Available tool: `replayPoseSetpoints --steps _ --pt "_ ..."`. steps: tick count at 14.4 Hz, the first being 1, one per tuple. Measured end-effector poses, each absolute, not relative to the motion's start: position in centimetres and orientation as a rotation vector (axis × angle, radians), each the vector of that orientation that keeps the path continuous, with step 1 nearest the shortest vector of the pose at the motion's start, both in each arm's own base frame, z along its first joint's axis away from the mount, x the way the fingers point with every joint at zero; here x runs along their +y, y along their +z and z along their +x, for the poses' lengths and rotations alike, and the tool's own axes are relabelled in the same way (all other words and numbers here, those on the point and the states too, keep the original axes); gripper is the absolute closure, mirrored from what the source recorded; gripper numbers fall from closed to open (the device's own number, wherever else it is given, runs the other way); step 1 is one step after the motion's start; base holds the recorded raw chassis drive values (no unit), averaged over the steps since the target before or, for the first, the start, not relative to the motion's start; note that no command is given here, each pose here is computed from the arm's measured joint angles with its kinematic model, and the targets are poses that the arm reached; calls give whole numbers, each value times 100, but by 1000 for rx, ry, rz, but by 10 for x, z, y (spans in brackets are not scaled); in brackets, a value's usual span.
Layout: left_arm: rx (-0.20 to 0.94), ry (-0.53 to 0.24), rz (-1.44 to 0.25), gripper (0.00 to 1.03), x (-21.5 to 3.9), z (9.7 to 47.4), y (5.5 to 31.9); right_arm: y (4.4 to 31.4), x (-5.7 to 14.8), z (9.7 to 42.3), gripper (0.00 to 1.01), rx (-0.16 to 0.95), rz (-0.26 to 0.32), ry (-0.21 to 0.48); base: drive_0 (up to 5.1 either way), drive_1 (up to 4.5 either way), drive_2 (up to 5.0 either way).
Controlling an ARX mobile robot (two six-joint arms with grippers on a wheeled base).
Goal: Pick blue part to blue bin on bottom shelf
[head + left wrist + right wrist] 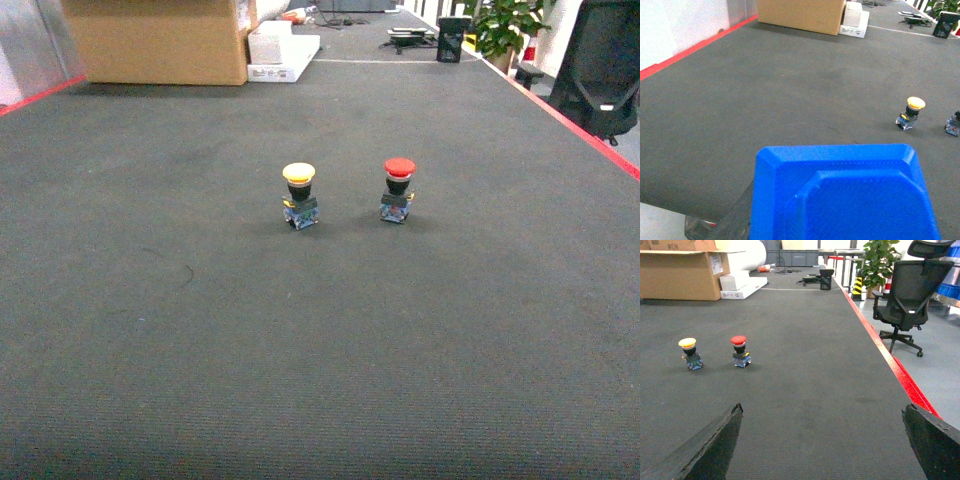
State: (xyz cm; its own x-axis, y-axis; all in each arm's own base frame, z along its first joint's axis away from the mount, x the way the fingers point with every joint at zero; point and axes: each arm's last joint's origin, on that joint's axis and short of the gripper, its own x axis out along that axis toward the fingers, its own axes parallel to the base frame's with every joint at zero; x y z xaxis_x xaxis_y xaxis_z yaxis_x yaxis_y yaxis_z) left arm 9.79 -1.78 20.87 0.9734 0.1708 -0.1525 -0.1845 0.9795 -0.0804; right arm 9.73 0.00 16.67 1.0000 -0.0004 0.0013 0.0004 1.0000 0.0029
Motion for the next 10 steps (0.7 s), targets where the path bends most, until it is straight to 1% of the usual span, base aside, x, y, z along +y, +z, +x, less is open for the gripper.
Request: replayPoseSetpoints --steps 10 --pt "146 179 -94 60 -18 98 209 167 0 97 3 -1 3 0 0 0 0"
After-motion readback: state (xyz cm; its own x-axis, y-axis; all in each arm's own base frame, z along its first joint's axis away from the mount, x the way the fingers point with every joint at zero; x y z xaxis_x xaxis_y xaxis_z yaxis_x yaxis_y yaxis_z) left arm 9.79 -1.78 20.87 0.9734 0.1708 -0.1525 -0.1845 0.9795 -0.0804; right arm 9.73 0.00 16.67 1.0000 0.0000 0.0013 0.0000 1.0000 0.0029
